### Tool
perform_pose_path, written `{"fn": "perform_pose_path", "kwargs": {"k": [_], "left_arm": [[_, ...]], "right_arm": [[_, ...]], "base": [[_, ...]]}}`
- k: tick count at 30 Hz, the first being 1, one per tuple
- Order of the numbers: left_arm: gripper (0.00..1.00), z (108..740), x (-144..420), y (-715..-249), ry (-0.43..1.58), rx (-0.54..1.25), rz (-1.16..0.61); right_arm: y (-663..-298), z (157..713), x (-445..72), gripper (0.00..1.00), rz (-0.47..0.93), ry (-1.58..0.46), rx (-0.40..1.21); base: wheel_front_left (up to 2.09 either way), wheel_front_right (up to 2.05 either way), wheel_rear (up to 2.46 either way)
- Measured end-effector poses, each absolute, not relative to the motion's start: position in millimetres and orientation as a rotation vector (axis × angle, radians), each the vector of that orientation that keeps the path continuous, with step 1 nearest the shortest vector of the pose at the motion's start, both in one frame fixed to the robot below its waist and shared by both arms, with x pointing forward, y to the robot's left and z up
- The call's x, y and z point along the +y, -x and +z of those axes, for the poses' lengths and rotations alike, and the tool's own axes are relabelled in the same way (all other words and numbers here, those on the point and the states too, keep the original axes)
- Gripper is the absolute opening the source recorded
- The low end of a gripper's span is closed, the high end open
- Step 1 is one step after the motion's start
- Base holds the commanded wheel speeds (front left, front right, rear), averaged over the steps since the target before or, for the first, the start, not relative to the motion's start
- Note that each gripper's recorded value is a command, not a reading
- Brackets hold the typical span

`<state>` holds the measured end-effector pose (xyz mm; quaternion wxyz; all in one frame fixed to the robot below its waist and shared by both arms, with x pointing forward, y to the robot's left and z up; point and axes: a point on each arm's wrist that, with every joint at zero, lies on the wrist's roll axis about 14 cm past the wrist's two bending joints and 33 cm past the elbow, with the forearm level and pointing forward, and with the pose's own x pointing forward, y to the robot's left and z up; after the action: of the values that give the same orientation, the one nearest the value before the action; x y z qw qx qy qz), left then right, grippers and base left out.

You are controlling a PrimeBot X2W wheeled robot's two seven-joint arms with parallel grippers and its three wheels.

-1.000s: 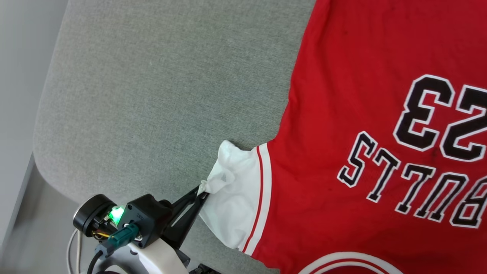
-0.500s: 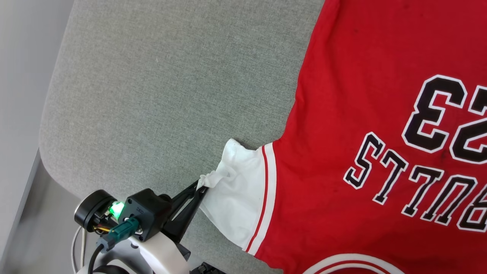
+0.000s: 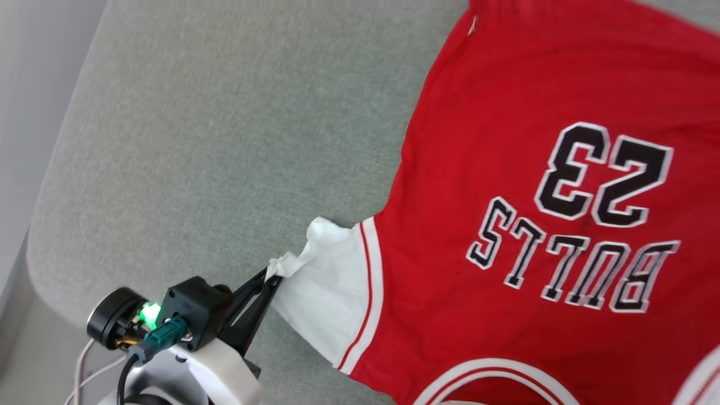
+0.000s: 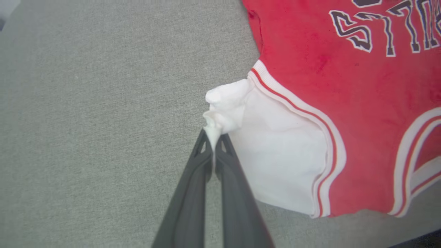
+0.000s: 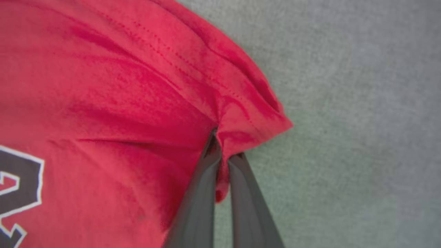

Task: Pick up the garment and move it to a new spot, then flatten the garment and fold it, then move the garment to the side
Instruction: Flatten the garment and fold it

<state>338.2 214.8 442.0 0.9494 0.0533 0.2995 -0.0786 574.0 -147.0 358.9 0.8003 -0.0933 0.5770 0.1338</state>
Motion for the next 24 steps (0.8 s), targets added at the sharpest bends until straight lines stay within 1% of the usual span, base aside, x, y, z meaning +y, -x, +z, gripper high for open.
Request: {"fn": "perform_pose_path", "kwargs": {"k": [1, 2, 3, 4, 7, 14, 20, 24], "left_arm": [[0.00, 442, 215, -338, -0.108, 0.609, -0.160], [0.00, 445, 214, -336, -0.107, 0.599, -0.163], [0.00, 447, 214, -335, -0.104, 0.596, -0.166], [0.00, 447, 214, -335, -0.104, 0.596, -0.166], [0.00, 452, 213, -333, -0.099, 0.576, -0.166], [0.00, 462, 198, -328, -0.055, 0.522, -0.187], [0.00, 473, 186, -326, -0.040, 0.469, -0.213], [0.00, 478, 180, -323, -0.034, 0.439, -0.224]], "right_arm": [[-574, 359, -147, 0.00, 0.287, 0.200, 1.238], [-557, 362, -154, 0.00, 0.287, 0.199, 1.253], [-550, 365, -158, 0.00, 0.286, 0.198, 1.254], [-550, 365, -158, 0.00, 0.286, 0.198, 1.254], [-526, 375, -169, 0.00, 0.283, 0.194, 1.250], [-455, 392, -205, 0.00, 0.253, 0.175, 1.269], [-404, 414, -234, 0.00, 0.194, 0.117, 1.211], [-371, 426, -237, 0.00, 0.179, 0.050, 1.161]], "base": [[0.00, 0.00, 0.00], [0.00, 0.00, 0.00], [0.00, 0.00, 0.00], [0.00, 0.00, 0.00], [0.00, 0.00, 0.00], [0.00, 0.00, 0.00], [0.00, 0.00, 0.00], [0.00, 0.00, 0.00]]}}
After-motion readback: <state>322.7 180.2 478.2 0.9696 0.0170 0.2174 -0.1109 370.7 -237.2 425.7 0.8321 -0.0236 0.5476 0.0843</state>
